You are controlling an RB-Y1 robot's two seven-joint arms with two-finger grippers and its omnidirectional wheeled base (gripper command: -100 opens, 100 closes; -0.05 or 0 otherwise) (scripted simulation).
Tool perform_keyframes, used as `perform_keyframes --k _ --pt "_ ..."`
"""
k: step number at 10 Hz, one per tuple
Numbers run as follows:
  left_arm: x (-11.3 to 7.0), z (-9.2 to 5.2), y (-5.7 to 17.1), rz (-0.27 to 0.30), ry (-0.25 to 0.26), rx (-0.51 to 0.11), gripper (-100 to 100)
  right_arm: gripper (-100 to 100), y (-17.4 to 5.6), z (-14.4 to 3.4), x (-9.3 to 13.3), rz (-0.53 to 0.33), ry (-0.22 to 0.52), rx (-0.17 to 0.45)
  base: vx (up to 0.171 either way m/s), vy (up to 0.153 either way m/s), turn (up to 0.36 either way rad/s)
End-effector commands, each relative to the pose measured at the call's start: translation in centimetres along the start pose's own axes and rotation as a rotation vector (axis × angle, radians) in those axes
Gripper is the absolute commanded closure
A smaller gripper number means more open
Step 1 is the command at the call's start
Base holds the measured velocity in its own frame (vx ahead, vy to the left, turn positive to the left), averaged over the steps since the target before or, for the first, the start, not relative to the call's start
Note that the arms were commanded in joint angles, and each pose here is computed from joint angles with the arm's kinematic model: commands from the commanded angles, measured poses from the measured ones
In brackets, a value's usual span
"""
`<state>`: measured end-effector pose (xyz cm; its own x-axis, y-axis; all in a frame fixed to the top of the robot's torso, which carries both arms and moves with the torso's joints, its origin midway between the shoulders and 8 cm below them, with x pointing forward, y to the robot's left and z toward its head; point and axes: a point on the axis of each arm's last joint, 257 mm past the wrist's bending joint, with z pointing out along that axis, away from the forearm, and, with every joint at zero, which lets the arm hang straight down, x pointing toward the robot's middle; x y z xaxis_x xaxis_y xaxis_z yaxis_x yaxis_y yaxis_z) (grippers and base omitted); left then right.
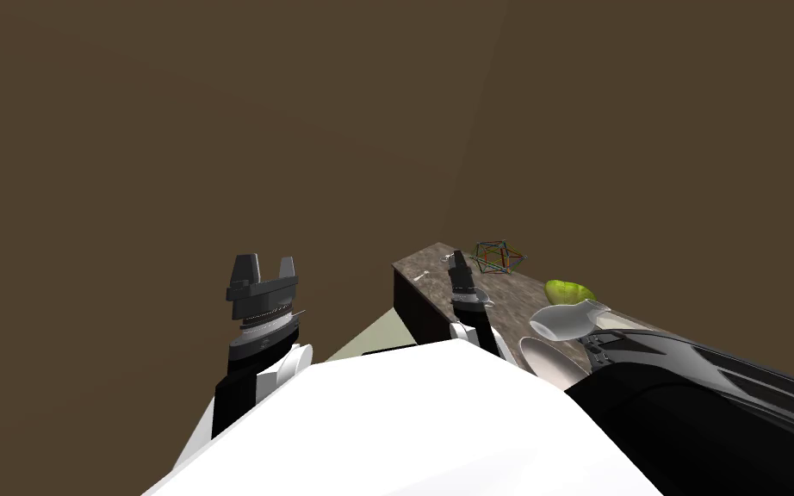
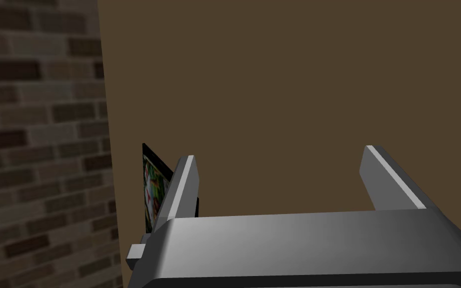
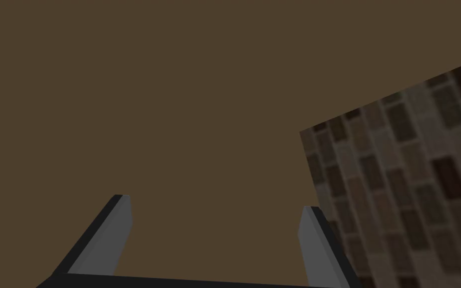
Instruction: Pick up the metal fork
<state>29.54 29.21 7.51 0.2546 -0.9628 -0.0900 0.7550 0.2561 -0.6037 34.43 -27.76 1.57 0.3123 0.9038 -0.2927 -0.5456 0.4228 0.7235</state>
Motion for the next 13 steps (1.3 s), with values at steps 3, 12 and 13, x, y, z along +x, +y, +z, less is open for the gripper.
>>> perform_keyframes --k 3,12,13 --pt "0.0 0.0 0.0 0.0 0.0 0.0 0 -100 -1.3 -0.8 1.2 -0.068 0.09 0.012 0.019 0.025 0.009" --pt "0.0 0.0 0.0 0.0 0.0 0.0 0 -100 -6.2 -4.9 3.8 -0.303 0.369 0.055 0.036 0.05 0.012" --pt "0.0 0.0 0.0 0.0 0.0 0.0 0 -100 -7.2 -5.8 4.1 -0.348 0.42 0.063 0.028 0.05 0.023"
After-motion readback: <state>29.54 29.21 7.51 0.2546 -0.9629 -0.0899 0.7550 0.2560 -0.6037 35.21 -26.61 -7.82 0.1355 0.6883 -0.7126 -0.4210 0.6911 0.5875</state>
